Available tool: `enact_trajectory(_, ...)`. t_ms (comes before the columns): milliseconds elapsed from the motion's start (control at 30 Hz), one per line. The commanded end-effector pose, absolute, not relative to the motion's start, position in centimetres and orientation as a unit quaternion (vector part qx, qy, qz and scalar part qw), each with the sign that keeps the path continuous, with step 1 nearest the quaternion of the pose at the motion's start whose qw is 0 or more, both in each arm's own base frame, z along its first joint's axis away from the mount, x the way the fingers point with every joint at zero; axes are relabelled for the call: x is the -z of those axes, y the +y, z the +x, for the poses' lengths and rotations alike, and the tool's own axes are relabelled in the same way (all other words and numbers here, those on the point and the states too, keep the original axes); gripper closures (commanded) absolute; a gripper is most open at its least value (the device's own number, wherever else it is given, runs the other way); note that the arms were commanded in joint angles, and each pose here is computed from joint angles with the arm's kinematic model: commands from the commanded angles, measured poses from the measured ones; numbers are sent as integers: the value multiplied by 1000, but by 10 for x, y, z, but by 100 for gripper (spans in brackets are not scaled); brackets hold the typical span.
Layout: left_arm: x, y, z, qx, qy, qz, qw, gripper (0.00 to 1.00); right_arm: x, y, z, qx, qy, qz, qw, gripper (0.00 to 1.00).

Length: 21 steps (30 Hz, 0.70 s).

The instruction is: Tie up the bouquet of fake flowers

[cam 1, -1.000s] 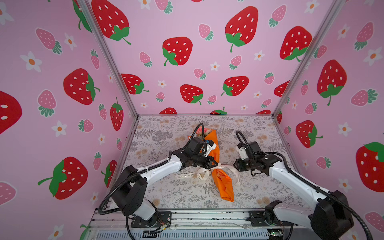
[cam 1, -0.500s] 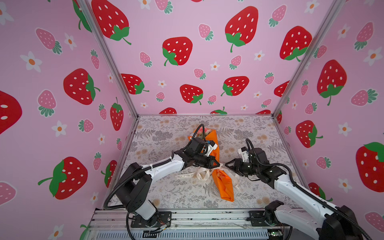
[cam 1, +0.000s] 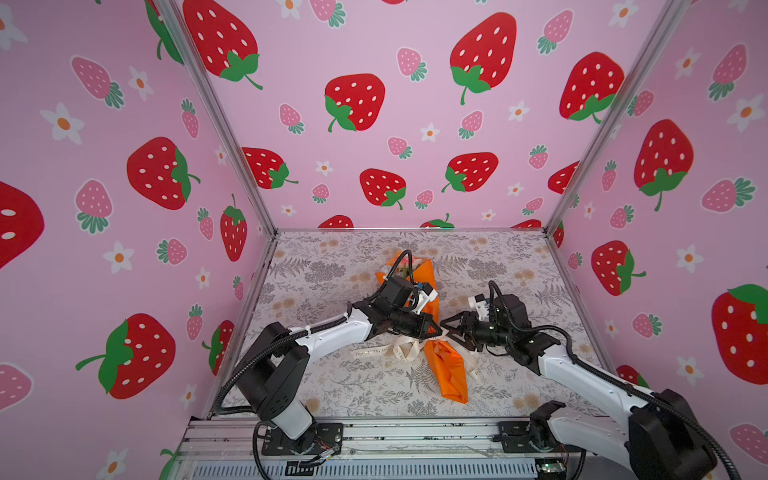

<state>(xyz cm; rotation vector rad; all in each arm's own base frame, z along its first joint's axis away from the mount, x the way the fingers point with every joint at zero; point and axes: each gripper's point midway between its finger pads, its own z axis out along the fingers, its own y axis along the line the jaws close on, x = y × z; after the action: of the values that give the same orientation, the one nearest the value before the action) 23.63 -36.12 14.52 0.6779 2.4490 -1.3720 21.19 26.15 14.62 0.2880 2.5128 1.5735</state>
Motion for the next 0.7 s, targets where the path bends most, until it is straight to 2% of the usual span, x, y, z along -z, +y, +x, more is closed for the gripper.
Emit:
enact_trajectory(0, -165, -373, 240, 493, 823, 245, 140, 93, -148, 266, 215, -541, 831, 103, 80, 45)
enact_trajectory(100, -165, -374, 241, 493, 822, 246, 141, 92, -142, 267, 216, -538, 833, 103, 79, 48)
enact_trajectory(133, -165, -374, 241, 493, 823, 246, 141, 92, -141, 267, 217, -537, 834, 103, 78, 52)
enact_trajectory(267, -164, -375, 240, 494, 822, 249, 138, 90, -139, 267, 217, -533, 837, 92, 87, 82)
enact_trajectory(367, -163, -375, 240, 492, 822, 251, 135, 88, -134, 264, 216, -525, 842, 91, 91, 92)
enact_trajectory(500, -162, -374, 241, 483, 825, 261, 135, 83, -132, 260, 214, -521, 843, 88, 99, 100)
enact_trajectory(567, -162, -372, 243, 473, 829, 265, 135, 79, -129, 258, 214, -514, 847, 87, 103, 100)
enact_trajectory(633, -162, -370, 241, 470, 827, 280, 131, 86, -130, 256, 214, -512, 848, 85, 111, 100)
enact_trajectory(667, -162, -369, 240, 467, 828, 282, 128, 82, -130, 255, 214, -511, 848, 86, 113, 100)
